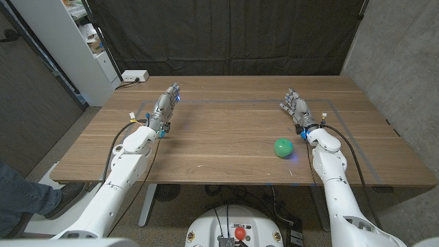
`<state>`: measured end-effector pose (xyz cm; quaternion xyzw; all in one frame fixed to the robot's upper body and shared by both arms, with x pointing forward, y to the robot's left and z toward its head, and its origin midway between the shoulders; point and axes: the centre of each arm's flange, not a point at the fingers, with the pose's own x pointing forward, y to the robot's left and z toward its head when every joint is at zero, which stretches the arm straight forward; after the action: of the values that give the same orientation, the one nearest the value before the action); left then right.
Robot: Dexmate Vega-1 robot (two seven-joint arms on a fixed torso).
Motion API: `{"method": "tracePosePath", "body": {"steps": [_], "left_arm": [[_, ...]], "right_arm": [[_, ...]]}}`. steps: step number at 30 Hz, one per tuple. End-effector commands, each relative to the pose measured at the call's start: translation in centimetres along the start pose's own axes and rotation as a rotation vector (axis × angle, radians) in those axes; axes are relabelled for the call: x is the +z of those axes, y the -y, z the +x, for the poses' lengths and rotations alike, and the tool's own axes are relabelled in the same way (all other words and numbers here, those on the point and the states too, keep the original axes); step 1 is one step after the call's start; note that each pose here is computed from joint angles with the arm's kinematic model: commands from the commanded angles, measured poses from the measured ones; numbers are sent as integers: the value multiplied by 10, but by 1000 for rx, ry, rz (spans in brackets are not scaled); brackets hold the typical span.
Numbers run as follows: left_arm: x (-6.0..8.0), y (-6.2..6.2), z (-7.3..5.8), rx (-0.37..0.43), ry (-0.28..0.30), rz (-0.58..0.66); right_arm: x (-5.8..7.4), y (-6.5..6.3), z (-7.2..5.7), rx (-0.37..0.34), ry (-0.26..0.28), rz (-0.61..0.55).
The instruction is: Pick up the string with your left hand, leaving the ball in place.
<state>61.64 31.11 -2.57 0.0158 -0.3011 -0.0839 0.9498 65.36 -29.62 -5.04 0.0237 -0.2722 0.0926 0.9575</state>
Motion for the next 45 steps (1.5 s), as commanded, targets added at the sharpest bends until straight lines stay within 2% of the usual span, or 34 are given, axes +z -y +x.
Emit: {"method": "tracePosePath", "body": {"steps": [1, 27, 36, 45], "left_arm": [[8, -9, -8, 13, 27, 14], [24, -22, -26, 35, 72, 48], [26, -31, -34, 56, 79, 46], [34, -35, -43, 57, 98, 50]], "right_arm": [[-2, 0, -2, -4, -2, -6], [-2, 4, 0, -14, -13, -17], [-6, 4, -2, -20, -18, -13], [-2, 3, -1, -12, -13, -29]]}}
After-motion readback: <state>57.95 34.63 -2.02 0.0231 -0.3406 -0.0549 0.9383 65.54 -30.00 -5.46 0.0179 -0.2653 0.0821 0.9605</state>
